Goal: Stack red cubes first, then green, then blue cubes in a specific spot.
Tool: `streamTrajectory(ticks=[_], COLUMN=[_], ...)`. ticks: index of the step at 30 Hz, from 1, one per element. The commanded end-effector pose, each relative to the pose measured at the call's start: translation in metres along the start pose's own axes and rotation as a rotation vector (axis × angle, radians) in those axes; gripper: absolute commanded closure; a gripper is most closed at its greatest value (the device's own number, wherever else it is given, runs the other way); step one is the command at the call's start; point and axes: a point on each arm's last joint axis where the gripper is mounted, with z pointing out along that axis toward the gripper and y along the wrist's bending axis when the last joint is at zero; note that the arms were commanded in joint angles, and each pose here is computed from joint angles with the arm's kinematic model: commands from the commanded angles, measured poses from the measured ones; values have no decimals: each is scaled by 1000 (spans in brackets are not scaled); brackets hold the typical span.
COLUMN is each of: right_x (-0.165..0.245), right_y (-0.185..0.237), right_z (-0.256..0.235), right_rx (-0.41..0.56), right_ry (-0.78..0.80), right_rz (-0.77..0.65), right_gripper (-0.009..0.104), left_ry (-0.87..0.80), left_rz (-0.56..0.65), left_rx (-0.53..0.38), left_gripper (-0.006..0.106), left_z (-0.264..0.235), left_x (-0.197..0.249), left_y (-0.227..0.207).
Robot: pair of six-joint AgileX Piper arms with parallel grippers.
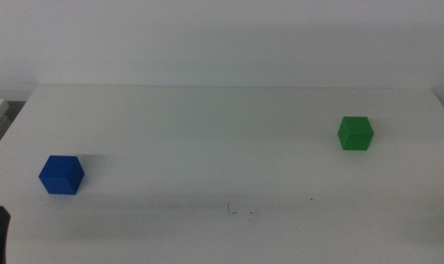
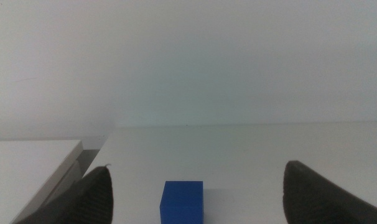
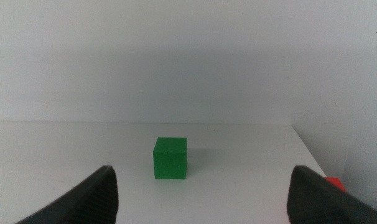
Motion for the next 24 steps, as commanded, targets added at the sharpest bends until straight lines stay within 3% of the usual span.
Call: streamTrajectory(ticks=[1, 8, 11, 13, 19, 24], right_x=[0, 1, -25, -56, -133, -162], right_y=[0, 0, -1, -2, -4, -7], right_z=[0, 0, -4, 0, 33, 70], right_rx=[7, 6, 11, 24, 63, 100], right_ry=[-10, 6, 43, 148, 655, 854], right_rz=[-5, 92, 150, 128, 114, 84], right_gripper=[8, 8, 8, 8, 8, 8], left_ry=[-18, -18, -18, -18, -18, -18], left_rz=[-5, -3, -3, -3, -3, -3], left_rx=[6, 6, 6, 6, 6, 6], left_gripper=[7, 7, 7, 7, 7, 7], left_z=[0, 0, 0, 0, 0, 0], left_x=[-2, -2, -2, -2, -2, -2], left_y=[0, 0, 0, 0, 0, 0])
